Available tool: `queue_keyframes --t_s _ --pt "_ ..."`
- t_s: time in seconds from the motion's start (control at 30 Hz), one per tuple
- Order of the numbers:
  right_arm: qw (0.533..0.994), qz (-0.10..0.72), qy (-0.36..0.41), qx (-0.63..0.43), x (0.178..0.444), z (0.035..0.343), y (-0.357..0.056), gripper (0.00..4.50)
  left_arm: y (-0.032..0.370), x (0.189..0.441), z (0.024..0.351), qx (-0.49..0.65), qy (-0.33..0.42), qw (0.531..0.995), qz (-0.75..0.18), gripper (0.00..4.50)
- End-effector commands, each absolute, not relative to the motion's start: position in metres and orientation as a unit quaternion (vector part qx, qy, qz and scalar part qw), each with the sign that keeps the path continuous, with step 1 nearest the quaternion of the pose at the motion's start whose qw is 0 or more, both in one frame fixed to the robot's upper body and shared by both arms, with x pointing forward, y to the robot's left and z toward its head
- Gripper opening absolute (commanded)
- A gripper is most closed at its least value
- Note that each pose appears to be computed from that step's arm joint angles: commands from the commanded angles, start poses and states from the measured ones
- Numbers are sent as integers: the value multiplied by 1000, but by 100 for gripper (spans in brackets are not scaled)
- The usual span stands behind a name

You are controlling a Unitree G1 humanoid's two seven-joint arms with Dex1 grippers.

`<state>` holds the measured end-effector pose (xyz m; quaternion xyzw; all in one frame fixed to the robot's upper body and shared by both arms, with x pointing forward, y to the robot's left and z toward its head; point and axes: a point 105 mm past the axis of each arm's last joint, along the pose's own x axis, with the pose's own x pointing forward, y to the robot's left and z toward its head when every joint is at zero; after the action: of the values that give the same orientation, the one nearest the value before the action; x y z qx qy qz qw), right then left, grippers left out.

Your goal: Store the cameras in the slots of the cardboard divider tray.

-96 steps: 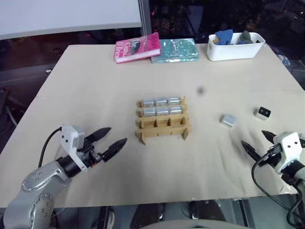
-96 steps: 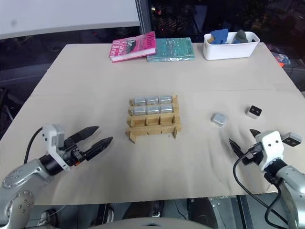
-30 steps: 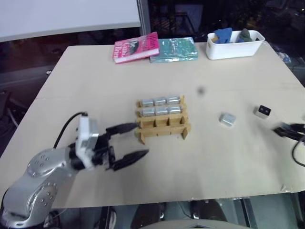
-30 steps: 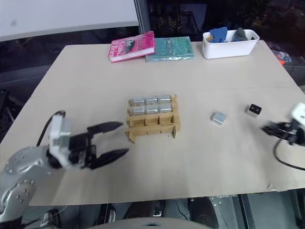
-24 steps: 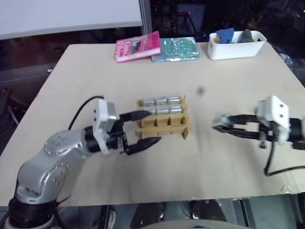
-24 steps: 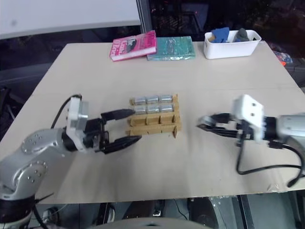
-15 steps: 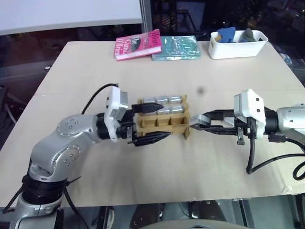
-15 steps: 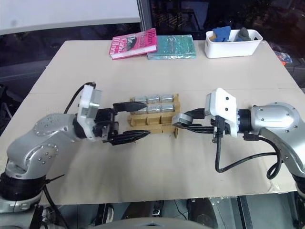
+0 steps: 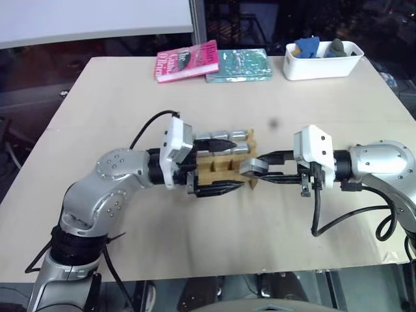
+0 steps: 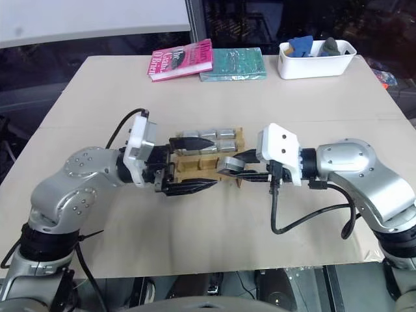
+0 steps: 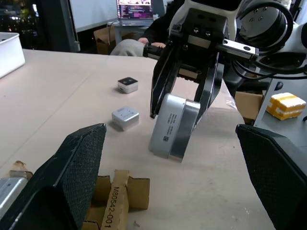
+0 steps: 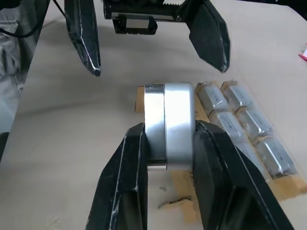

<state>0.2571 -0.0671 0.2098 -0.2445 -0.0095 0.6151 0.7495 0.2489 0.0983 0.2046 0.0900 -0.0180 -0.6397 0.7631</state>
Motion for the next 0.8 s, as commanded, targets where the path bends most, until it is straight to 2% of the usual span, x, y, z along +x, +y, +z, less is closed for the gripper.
queue_keyframes --t_s 0.03,0.13,0.4,0.63,0.8 --pt "771 577 -21 -266 281 209 -66 75 129 242 204 99 -25 795 -599 450" --pt "766 584 -20 -268 293 205 -57 75 160 227 191 76 -25 828 -554 450" --pt "734 624 -20 -266 296 197 -33 75 204 189 170 50 21 859 -508 450" --pt "719 646 -31 -254 302 193 0 75 224 167 155 49 49 883 -465 450" --pt "716 652 -47 -244 308 197 23 75 230 163 150 51 56 891 -448 450"
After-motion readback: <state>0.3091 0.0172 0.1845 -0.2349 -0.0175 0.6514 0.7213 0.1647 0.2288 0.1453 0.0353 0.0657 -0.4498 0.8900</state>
